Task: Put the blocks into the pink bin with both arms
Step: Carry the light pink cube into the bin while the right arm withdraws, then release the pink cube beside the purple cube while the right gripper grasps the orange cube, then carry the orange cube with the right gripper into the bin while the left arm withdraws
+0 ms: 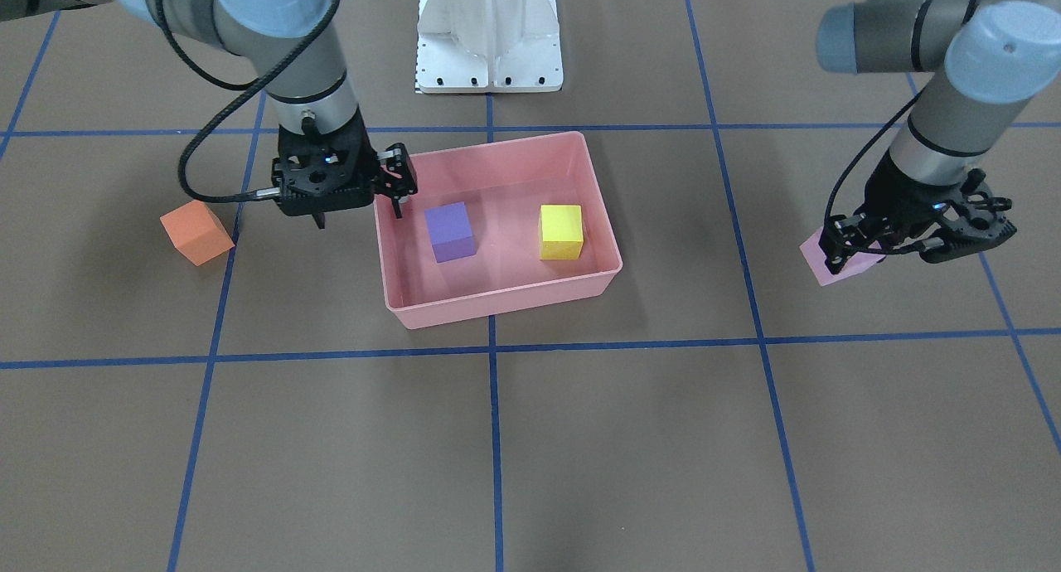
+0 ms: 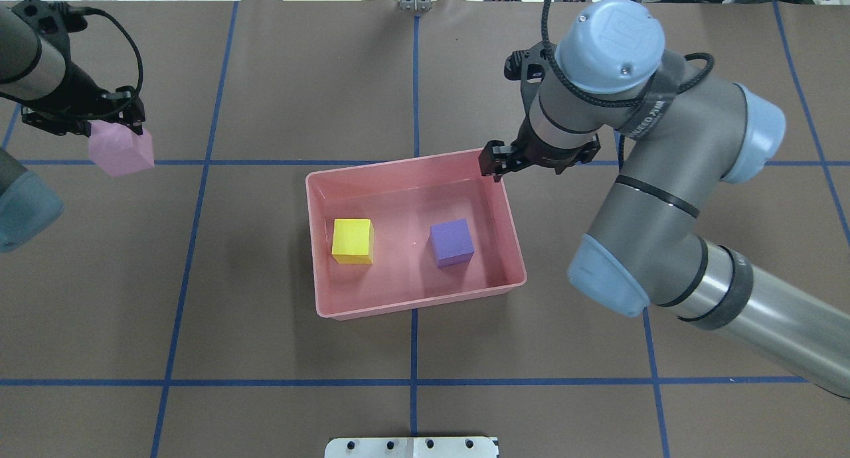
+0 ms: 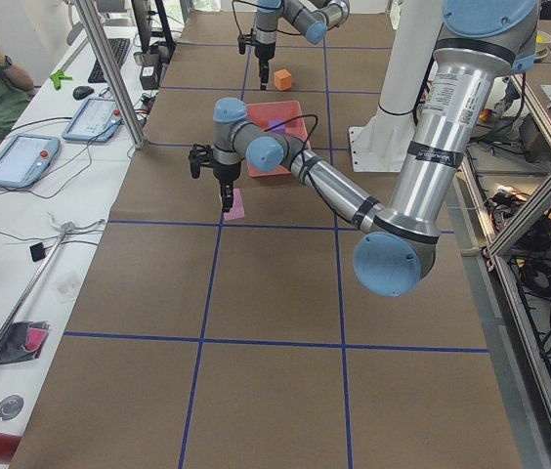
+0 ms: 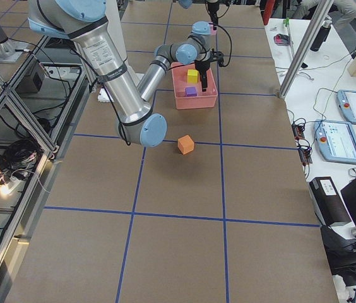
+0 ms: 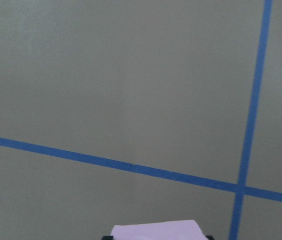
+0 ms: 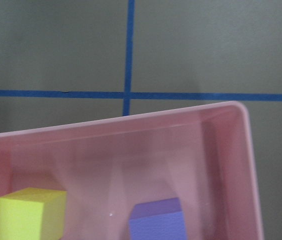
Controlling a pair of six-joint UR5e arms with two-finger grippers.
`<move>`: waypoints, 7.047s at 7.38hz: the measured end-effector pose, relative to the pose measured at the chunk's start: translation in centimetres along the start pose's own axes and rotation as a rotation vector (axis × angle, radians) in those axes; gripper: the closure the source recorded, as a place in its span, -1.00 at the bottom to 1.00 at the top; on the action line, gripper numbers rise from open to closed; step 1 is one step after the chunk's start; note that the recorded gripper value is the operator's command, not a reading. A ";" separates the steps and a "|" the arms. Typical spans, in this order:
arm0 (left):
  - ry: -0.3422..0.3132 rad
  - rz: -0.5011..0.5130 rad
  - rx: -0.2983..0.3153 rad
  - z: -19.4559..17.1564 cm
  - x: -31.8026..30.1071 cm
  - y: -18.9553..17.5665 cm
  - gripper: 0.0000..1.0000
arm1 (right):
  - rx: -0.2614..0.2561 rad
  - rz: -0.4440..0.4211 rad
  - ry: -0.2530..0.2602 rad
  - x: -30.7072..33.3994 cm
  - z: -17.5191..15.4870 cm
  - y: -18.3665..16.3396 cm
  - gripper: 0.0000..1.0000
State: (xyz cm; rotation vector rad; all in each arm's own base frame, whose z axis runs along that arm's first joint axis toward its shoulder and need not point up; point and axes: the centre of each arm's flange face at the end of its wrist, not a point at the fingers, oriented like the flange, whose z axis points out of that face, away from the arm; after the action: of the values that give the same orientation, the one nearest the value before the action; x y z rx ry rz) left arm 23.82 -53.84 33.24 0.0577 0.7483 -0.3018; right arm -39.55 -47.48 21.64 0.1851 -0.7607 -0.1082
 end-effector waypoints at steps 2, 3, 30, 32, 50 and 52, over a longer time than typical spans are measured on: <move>0.084 -0.124 -0.046 -6.9 9.1 3.3 1.00 | -0.015 -0.126 0.053 6.0 0.9 1.1 -0.99; 0.117 -0.169 -0.080 -7.8 14.0 6.9 1.00 | -0.027 -0.177 0.075 8.6 1.5 1.9 -0.99; 0.098 -0.169 -0.023 2.0 33.6 21.4 -1.00 | -0.174 -0.343 0.020 22.1 12.9 9.3 -0.98; 0.098 -0.172 -0.020 2.0 33.5 21.2 -1.00 | -0.184 -0.344 0.015 21.5 13.7 8.9 0.96; 0.022 0.303 0.026 4.1 -9.9 -1.0 -1.00 | -0.067 0.163 -0.124 -12.7 0.1 -3.5 -1.00; 0.014 0.293 0.026 5.2 -11.2 -1.0 -1.00 | -0.056 0.168 -0.127 -12.7 0.3 -3.4 -1.00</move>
State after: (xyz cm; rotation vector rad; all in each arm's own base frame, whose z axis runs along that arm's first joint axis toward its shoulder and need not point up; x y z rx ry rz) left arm 19.23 -52.78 44.64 0.1922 0.7389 -0.0322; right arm -48.99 -48.74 12.62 0.0609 -0.8956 0.0181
